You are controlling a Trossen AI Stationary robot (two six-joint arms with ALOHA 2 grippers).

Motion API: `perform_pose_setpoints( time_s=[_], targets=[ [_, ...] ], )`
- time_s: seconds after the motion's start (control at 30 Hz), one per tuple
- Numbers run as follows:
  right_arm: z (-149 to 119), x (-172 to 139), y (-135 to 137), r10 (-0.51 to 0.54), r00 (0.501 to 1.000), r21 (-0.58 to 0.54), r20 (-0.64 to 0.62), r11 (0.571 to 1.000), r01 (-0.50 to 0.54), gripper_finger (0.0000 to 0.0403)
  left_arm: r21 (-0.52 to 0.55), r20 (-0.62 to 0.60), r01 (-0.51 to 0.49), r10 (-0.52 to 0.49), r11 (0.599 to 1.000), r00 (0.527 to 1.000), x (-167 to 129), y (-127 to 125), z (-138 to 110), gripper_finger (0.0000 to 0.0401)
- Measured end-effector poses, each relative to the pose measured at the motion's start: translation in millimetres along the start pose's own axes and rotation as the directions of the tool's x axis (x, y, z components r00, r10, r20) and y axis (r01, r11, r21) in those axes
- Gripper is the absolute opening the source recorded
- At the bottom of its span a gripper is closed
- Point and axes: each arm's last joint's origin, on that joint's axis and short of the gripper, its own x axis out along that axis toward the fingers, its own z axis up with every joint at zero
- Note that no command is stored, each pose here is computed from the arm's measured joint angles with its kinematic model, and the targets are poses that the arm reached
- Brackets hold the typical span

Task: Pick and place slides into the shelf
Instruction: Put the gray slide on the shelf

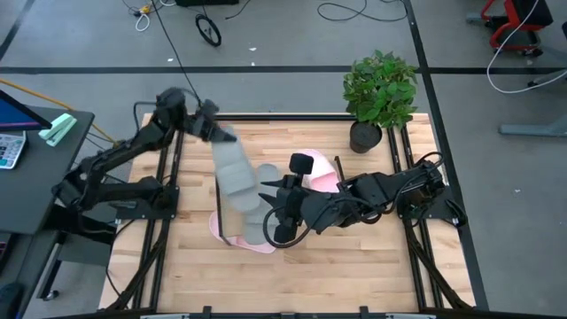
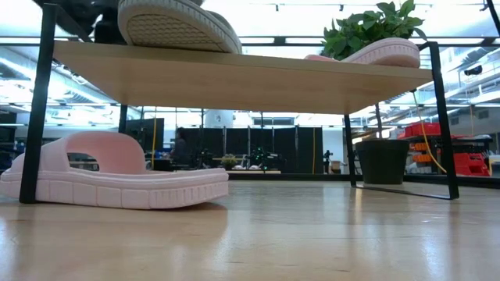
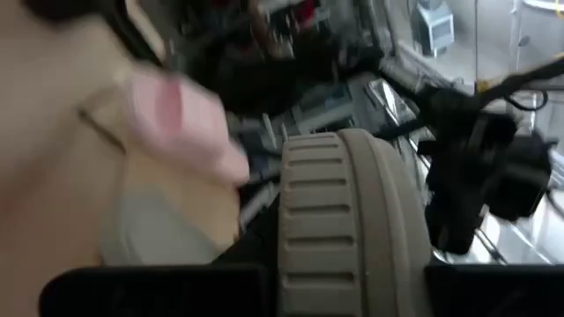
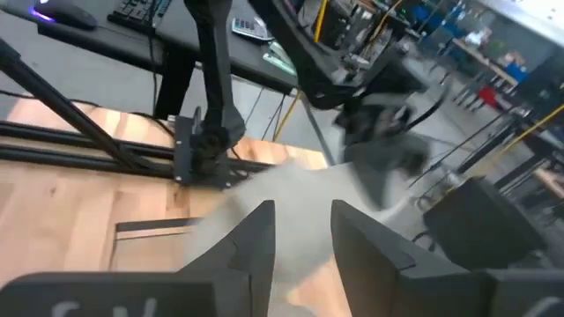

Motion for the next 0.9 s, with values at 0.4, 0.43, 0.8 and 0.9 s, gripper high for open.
perform_pose_setpoints(
  time_s=[0.4,0.43,0.8,0.9],
  targets=[
    [-0.2,0.0,0.4,0.003,1.000,0.155,-0.001,0.988,-0.003,0.0104,0.350,-0.043,0.028,-0.014,0.936,0.999,-13.8,-21.3,55.7,0.0055],
    [-0.2,-0.6,1.0,0.005,1.000,0.163,-0.001,0.987,-0.005,0.0103,0.364,-0.042,0.020,-0.005,0.931,0.999,-14.8,-19.0,54.7,0.0055],
    [0.9,-9.2,10.9,0.033,0.999,0.179,0.011,0.983,-0.035,0.0093,0.366,0.050,-0.274,0.275,0.890,0.960,-42.7,15.9,38.9,0.0054],
    [1.0,-10.6,12.7,0.045,0.999,0.177,0.014,0.983,-0.047,0.0092,0.367,0.057,-0.300,0.300,0.881,0.952,-47.6,18.3,37.5,0.0054]
  ],
)
